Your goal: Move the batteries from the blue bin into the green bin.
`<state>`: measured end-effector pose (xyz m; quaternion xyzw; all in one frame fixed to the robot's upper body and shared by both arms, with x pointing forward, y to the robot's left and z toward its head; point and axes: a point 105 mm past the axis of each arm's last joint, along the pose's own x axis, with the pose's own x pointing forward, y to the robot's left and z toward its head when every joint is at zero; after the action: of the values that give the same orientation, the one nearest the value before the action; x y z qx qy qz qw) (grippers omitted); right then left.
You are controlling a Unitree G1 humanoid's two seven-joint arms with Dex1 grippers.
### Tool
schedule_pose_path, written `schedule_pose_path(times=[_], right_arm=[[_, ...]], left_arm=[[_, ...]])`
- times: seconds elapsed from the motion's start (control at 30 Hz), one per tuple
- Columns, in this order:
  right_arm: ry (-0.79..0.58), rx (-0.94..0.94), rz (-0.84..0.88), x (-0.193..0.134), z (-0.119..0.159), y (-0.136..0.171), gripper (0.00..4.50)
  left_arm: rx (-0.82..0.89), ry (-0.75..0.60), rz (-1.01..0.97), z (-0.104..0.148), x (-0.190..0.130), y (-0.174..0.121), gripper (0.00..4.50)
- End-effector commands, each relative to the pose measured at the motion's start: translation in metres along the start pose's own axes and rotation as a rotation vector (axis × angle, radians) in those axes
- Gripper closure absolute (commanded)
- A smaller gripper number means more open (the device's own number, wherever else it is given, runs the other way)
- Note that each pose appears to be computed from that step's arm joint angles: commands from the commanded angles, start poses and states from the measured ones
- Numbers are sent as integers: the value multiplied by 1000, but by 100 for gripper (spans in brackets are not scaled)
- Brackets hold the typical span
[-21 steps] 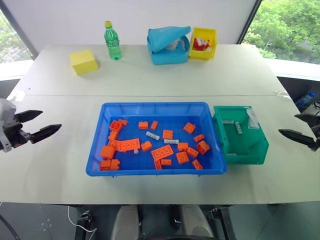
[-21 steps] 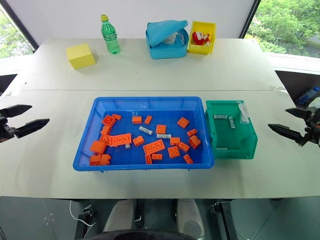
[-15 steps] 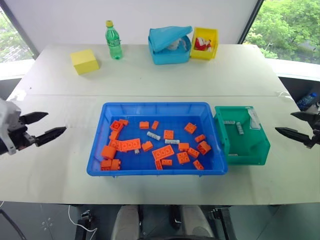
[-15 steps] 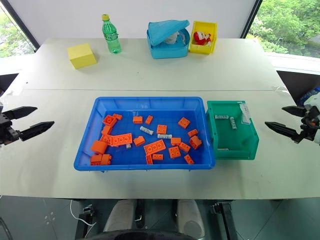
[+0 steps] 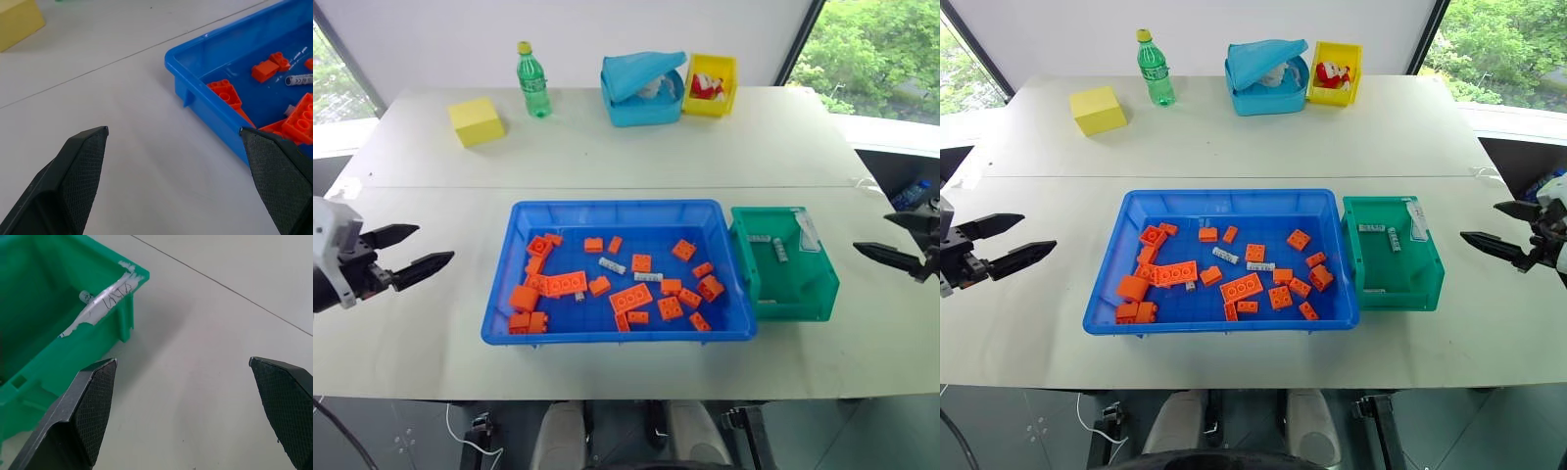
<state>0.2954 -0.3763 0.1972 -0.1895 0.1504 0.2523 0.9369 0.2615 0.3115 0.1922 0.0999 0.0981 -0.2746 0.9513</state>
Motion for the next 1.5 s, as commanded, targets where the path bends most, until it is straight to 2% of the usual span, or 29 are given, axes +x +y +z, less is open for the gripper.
schedule_pose_path(times=[0.03, 0.2, 0.3, 0.4, 0.57, 0.77, 1.0, 1.33, 1.43, 1.5], right_arm=[[-83, -141, 86, 5, 59, 9, 5], [-184, -300, 329, 53, 125, 61, 5], [-207, -362, 446, 81, 144, 95, 5], [-242, -403, 633, 116, 162, 156, 5], [-183, -434, 846, 155, 153, 244, 5], [-159, -477, 911, 184, 152, 311, 5], [-131, -531, 912, 210, 151, 350, 5], [-92, -558, 902, 234, 137, 357, 5], [-104, -484, 923, 234, 144, 360, 87], [-112, -450, 939, 232, 149, 361, 181]], left_arm=[[64, -19, -120, 22, -1, -19, 0], [78, 15, -326, 36, -1, -52, 0], [119, 44, -408, 39, -1, -67, 0], [199, 131, -478, 28, -7, -76, 0], [237, 208, -517, 11, -15, -82, 0], [228, 201, -521, 11, -19, -87, 0], [208, 175, -491, 13, -18, -88, 0], [189, 138, -452, 18, -15, -85, 0], [184, 133, -445, 18, -14, -84, 0], [183, 130, -445, 19, -13, -84, 0]])
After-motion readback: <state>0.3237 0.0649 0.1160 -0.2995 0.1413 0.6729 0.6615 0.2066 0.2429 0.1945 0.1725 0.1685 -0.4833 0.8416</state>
